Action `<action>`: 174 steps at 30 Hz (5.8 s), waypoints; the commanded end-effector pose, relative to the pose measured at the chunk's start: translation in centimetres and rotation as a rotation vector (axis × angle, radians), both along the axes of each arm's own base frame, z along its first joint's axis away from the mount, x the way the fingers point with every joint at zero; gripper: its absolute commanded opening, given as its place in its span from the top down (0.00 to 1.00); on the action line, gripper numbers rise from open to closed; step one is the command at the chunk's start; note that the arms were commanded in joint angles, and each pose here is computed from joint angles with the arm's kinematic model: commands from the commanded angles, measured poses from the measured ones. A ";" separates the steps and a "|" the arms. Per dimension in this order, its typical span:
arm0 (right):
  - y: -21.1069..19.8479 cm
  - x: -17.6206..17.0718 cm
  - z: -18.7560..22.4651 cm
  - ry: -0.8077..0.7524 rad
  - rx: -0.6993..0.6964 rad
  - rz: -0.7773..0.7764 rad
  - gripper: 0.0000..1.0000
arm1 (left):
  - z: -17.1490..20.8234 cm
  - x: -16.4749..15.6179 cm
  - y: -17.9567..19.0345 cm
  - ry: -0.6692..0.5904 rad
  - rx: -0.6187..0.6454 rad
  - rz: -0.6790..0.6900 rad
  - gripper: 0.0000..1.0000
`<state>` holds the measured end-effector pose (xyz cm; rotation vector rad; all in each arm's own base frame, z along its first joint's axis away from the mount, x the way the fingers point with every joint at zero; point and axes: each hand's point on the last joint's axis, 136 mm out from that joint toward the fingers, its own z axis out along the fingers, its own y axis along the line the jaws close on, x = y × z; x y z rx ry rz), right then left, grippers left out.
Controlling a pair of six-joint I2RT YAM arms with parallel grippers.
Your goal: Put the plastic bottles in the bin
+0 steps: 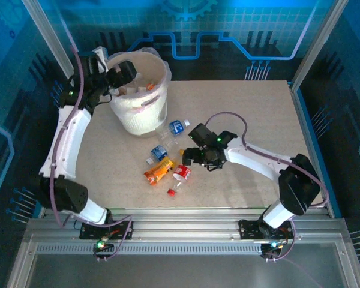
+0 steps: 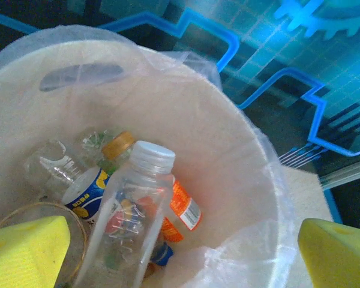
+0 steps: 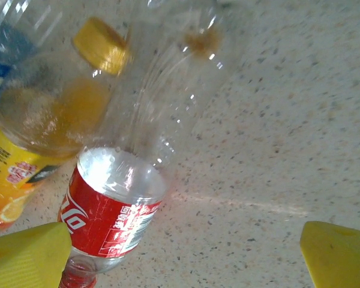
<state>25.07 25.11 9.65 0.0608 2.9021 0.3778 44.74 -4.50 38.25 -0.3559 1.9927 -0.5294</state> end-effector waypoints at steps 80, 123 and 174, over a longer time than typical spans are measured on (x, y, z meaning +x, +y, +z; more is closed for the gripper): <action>0.2 1.1 20.7 -0.964 0.352 0.378 0.59 | -0.4 -14.2 -20.2 -0.164 -0.244 -0.721 0.01; 4.8 -1.9 26.1 -0.990 0.612 0.608 0.52 | 0.8 -19.4 -27.7 -0.299 -0.280 -1.172 0.68; -2.0 -1.1 24.5 -0.976 0.376 0.342 0.00 | 8.8 5.5 2.2 -0.482 0.553 0.054 0.77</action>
